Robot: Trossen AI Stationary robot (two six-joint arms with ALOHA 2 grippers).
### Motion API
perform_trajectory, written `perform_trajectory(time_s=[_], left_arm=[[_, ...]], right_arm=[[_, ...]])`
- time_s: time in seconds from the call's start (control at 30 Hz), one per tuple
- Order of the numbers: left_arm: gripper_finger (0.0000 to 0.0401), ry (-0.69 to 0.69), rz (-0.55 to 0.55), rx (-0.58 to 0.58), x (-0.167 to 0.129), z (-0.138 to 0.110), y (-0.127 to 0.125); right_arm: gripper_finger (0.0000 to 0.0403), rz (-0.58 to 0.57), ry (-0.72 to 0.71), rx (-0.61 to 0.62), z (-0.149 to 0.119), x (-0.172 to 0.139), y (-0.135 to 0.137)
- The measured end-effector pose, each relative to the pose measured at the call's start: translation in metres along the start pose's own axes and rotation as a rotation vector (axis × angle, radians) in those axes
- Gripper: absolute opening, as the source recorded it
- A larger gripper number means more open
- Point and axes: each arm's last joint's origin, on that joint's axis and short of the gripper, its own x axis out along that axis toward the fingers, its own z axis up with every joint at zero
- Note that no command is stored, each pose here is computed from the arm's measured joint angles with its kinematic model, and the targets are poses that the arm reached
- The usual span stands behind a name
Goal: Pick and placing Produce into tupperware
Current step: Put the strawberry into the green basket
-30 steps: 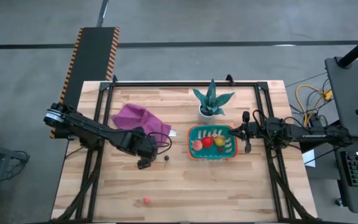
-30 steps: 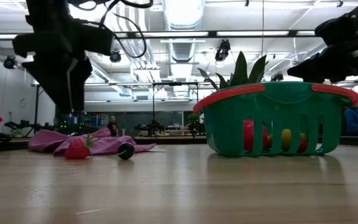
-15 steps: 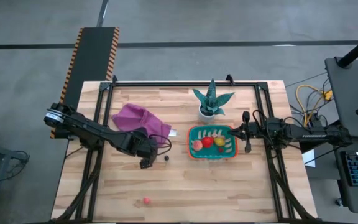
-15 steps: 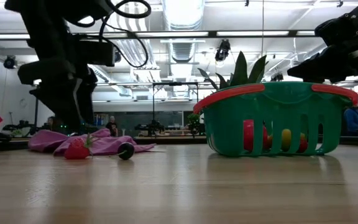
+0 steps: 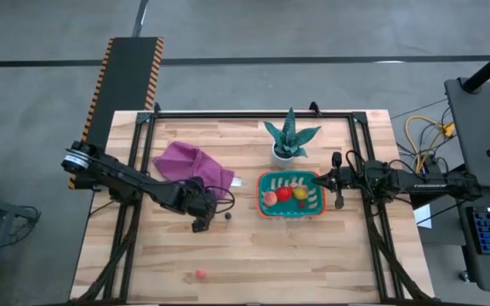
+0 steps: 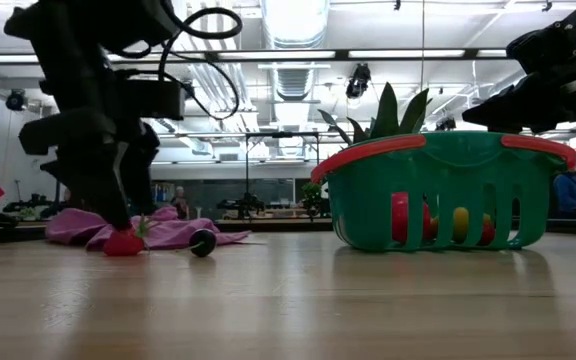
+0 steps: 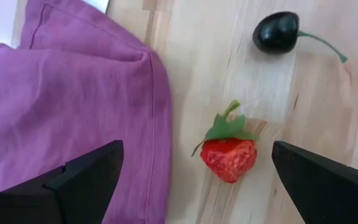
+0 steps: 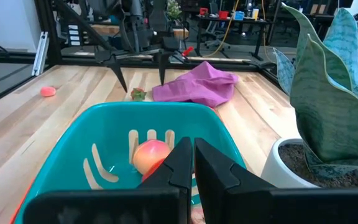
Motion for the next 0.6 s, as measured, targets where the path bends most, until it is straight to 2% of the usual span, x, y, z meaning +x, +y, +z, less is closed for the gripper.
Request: perform_trajectory(time_s=[0.43,0.6], left_arm=[[0.0395,0.092,0.006,0.023,0.028,-0.003,-0.009],[0.0374,0.083,-0.008,0.019,0.025,-0.002,-0.009]], right_arm=[[0.0009,0.0,0.002,-0.002,0.0,0.0,0.0],[0.0009,0.0,0.002,-0.002,0.0,0.0,0.0]])
